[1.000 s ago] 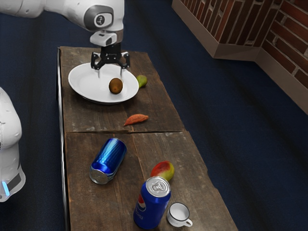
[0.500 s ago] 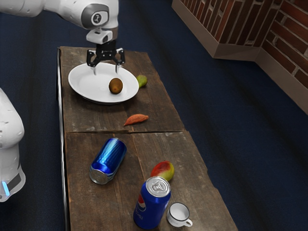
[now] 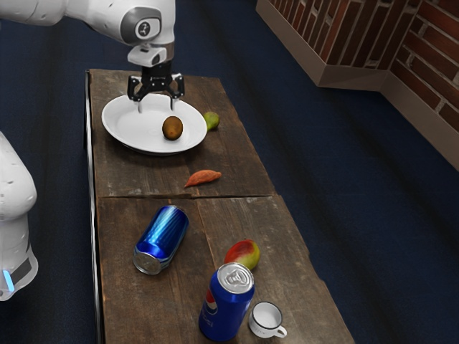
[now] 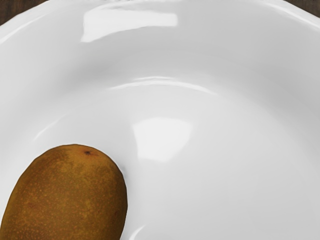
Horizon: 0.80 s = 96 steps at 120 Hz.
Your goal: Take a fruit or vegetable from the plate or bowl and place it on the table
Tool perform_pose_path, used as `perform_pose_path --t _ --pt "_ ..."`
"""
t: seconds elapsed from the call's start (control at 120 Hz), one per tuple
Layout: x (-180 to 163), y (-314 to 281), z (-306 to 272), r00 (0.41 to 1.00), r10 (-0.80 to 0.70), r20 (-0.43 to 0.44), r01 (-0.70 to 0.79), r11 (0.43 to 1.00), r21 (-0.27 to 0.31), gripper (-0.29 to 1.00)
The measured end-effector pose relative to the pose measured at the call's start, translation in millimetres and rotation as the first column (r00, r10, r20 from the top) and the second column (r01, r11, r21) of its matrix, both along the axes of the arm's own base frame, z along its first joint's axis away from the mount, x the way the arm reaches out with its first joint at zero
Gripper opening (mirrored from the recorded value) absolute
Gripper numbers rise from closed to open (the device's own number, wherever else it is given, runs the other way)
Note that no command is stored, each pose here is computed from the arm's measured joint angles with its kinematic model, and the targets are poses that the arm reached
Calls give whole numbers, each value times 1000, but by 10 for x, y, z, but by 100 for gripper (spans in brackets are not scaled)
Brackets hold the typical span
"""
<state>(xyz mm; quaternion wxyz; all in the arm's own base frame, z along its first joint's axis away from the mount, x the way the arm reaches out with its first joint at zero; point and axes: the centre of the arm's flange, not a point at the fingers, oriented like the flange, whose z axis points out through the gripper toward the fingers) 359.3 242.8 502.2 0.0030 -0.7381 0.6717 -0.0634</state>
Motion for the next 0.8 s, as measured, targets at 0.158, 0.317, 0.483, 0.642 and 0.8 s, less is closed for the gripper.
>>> perform_pose_path --t 0.158,0.317,0.483,0.642,0.8 --pt "-5 14 -1 1000 6 3 -6 1000 0 70" --pt "-6 -7 -28 1000 4 -1 -4 1000 -4 70" --pt "-2 36 -100 1000 16 -13 -16 1000 -8 70" --pt "14 51 -141 1000 19 -19 -19 1000 -11 70" --pt "39 -7 -126 1000 7 -15 -7 1000 -12 70"
